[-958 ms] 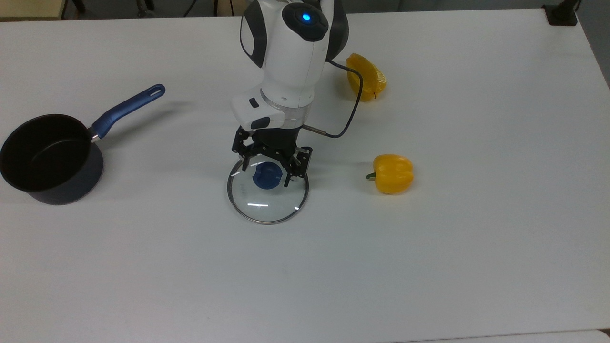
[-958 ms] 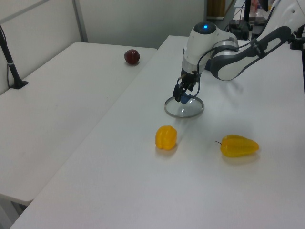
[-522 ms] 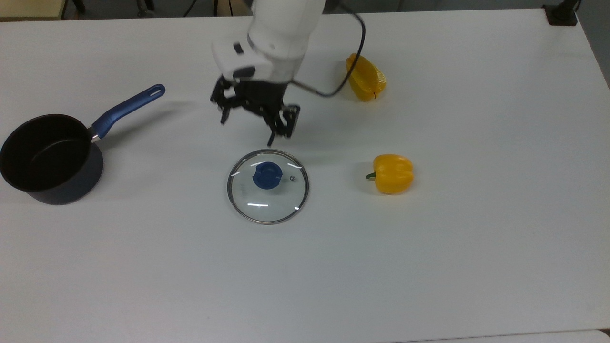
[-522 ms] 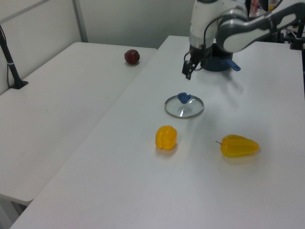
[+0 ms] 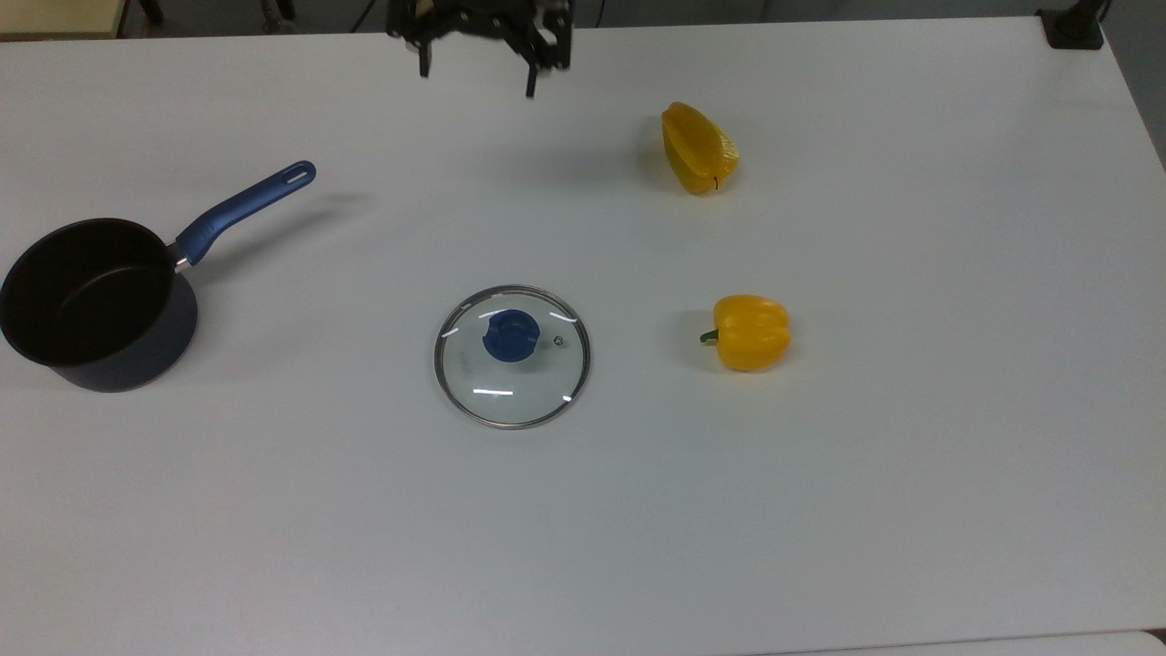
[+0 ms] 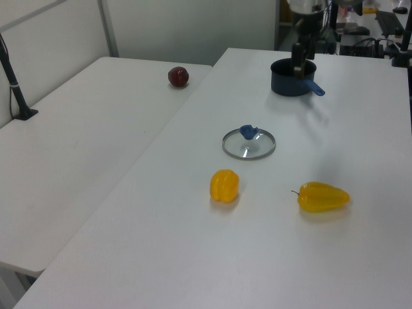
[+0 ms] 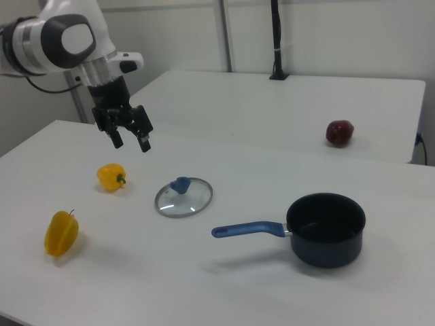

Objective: Open lid
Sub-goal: 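Open the gripper, release the lid, and raise the gripper away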

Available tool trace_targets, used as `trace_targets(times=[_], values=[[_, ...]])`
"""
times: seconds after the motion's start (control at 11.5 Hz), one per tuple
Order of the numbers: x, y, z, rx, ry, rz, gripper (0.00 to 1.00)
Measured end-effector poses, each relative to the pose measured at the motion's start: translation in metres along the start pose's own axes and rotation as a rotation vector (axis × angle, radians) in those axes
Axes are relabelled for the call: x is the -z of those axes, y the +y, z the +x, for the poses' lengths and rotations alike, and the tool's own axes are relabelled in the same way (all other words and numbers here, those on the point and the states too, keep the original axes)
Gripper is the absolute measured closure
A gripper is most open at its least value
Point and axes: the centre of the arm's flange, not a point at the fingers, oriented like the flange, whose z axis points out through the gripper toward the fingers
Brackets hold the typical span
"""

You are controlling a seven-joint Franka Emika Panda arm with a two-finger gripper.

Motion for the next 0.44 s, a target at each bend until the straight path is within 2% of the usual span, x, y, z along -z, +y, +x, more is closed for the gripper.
trace_targets(times=[0.17, 0.26, 0.44], values=[[0.016, 0.048, -0.014, 0.051, -0.032, 0.084, 0.0], [0.024, 0.07, -0.023, 0.056, -0.036, 0.106, 0.0], [0.038, 0.084, -0.032, 0.049, -0.023, 0.113, 0.0]])
